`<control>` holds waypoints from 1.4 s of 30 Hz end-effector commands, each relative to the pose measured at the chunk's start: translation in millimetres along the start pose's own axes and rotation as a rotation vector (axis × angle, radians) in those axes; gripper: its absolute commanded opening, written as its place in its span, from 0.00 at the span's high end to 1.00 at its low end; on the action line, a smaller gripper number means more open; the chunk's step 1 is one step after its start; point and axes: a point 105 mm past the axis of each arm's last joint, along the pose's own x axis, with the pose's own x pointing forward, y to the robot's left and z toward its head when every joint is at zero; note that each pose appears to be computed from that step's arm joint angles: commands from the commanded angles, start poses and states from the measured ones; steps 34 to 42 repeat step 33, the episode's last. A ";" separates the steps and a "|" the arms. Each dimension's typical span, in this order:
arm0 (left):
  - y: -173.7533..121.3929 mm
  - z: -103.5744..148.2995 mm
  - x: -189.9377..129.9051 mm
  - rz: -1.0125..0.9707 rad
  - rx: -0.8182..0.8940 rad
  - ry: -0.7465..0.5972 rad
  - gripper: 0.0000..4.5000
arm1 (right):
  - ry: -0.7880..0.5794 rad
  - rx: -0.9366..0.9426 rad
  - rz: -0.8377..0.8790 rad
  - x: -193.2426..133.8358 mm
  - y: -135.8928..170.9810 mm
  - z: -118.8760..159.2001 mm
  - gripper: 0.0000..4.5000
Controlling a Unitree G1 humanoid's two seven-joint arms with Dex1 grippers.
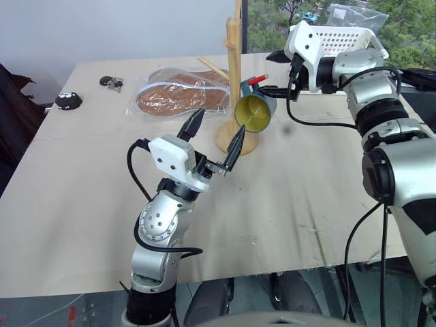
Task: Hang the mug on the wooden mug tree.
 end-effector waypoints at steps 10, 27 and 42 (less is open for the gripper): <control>6.3 -12.1 -35.4 -0.111 -0.052 0.176 0.00 | -0.197 0.167 -0.058 -80.4 6.1 -31.4 0.02; 19.1 -87.5 -136.6 -0.096 -0.067 0.689 0.00 | -0.028 0.619 -0.388 -138.8 212.0 -116.8 0.02; 19.7 -88.8 -141.9 -0.117 -0.044 0.706 0.00 | 0.027 0.622 -0.397 -147.7 220.5 -132.8 0.02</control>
